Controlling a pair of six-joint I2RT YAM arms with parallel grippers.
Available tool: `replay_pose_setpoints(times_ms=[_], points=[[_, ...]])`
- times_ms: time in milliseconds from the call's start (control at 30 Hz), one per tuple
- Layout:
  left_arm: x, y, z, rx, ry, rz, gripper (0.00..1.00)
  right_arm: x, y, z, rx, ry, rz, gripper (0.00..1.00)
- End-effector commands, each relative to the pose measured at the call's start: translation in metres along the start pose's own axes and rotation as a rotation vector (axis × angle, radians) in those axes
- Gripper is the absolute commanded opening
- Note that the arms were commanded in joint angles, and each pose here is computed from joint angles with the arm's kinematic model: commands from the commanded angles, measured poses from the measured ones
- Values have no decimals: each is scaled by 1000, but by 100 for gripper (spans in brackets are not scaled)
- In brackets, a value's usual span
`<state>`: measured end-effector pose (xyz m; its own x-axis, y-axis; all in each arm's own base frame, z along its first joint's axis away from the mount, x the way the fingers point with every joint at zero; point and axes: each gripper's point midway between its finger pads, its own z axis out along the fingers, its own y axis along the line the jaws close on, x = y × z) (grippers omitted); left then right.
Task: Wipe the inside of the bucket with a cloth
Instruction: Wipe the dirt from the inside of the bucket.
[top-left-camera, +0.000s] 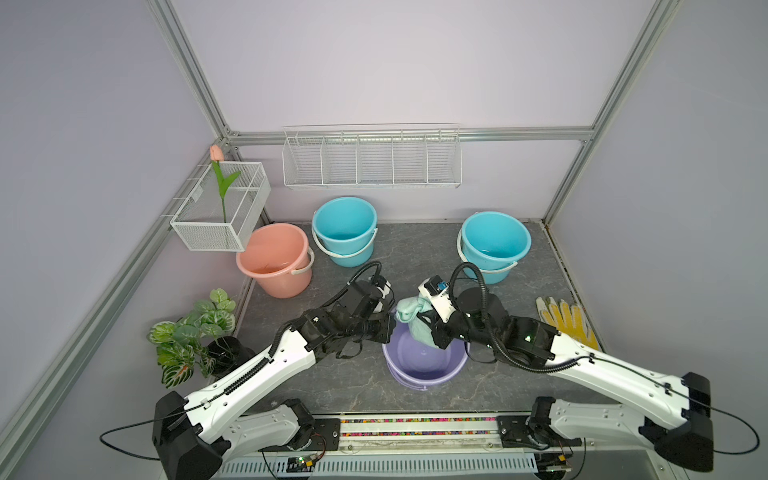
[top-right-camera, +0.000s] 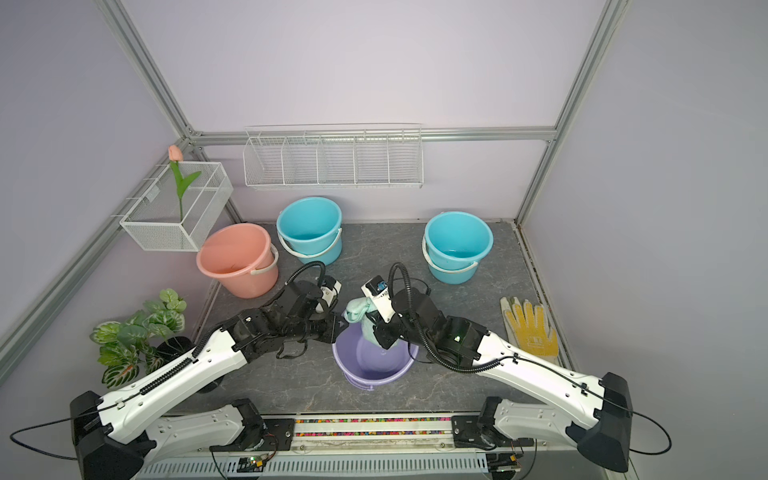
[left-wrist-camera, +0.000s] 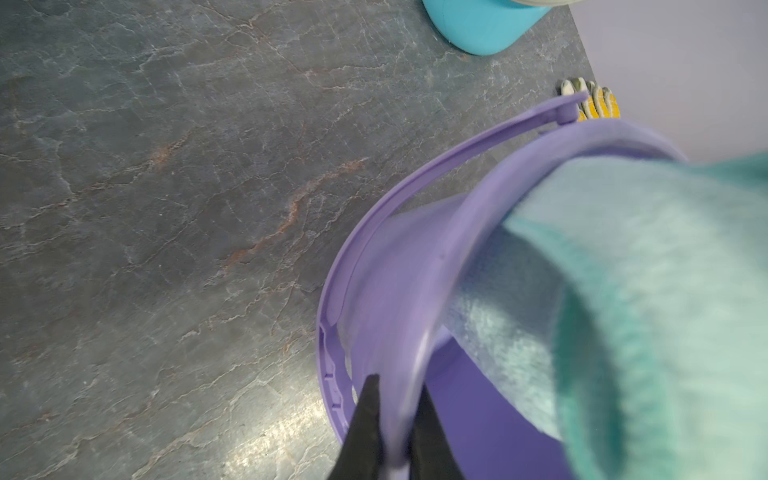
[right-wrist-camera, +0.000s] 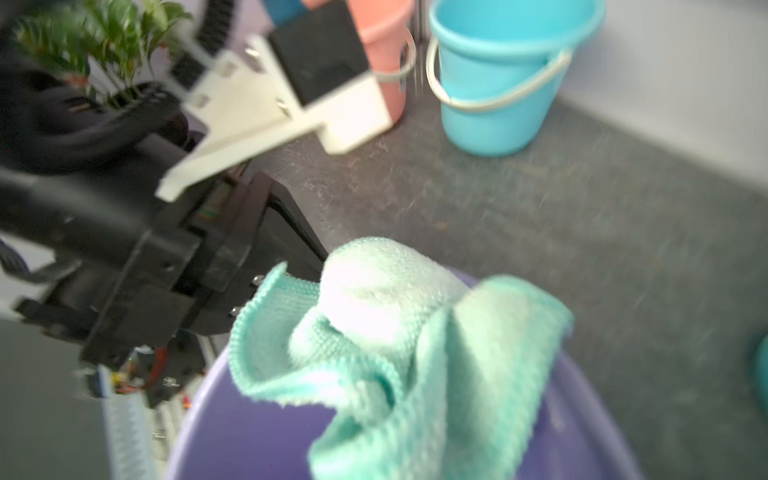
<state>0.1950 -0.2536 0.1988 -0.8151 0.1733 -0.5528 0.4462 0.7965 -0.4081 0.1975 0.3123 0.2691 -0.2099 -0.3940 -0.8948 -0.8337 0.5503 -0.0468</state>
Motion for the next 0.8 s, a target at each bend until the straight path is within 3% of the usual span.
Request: replay_pose_setpoints(times_ms=[0, 167, 267, 567, 767], points=[[-1, -11, -10, 54, -1, 51, 0, -15, 8, -3, -5, -103, -550, 7], [1, -14, -15, 68, 12, 84, 0, 11, 21, 10, -38, -108, -1046, 7], [3, -17, -15, 89, 20, 99, 0, 24, 25, 21, -56, -92, -1204, 7], [5, -21, -16, 116, 31, 119, 0, 67, 35, 68, -162, 41, -1401, 7], [5, -22, -19, 120, 22, 132, 0, 105, 40, 92, -241, 124, -1421, 7]])
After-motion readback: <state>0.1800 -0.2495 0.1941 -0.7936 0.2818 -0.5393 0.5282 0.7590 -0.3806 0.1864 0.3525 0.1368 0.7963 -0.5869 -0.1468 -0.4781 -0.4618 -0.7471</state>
